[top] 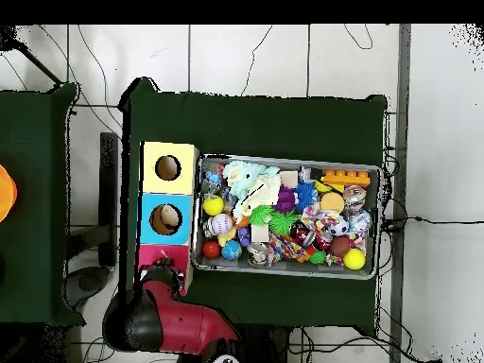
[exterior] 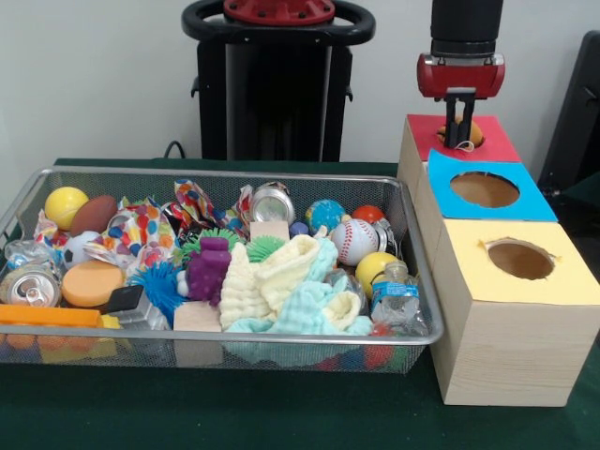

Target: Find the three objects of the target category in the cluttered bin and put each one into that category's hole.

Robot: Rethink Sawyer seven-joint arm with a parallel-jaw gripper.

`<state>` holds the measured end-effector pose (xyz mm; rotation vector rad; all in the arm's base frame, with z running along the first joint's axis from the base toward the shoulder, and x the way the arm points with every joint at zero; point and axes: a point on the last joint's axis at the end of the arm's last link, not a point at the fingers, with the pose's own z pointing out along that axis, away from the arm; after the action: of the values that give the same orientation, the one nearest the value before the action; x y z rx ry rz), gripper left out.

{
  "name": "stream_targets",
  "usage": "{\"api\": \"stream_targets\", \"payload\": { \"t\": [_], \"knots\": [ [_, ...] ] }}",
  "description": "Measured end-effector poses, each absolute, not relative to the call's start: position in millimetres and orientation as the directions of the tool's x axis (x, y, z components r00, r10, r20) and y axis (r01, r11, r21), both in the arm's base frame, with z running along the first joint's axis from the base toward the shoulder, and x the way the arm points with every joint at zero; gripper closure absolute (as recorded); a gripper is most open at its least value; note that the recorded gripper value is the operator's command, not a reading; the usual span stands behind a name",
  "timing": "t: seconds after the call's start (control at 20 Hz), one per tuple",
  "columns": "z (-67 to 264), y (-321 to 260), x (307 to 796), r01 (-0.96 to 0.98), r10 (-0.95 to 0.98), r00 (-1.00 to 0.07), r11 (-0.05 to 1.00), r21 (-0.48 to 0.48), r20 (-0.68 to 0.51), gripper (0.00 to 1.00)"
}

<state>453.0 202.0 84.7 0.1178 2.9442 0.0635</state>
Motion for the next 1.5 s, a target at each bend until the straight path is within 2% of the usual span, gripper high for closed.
{"api": "stream_targets", "payload": {
  "t": [0.55, 1.5],
  "knots": [
    [84.8, 205.7, 452.1, 0.058, 0.061, -0.978, 0.998, 0.021, -0.197, 1.0],
    [85.4, 205.7, 461.6, 0.067, 0.069, -0.99, 0.998, 0.019, -0.125, 1.0]
  ]
}}
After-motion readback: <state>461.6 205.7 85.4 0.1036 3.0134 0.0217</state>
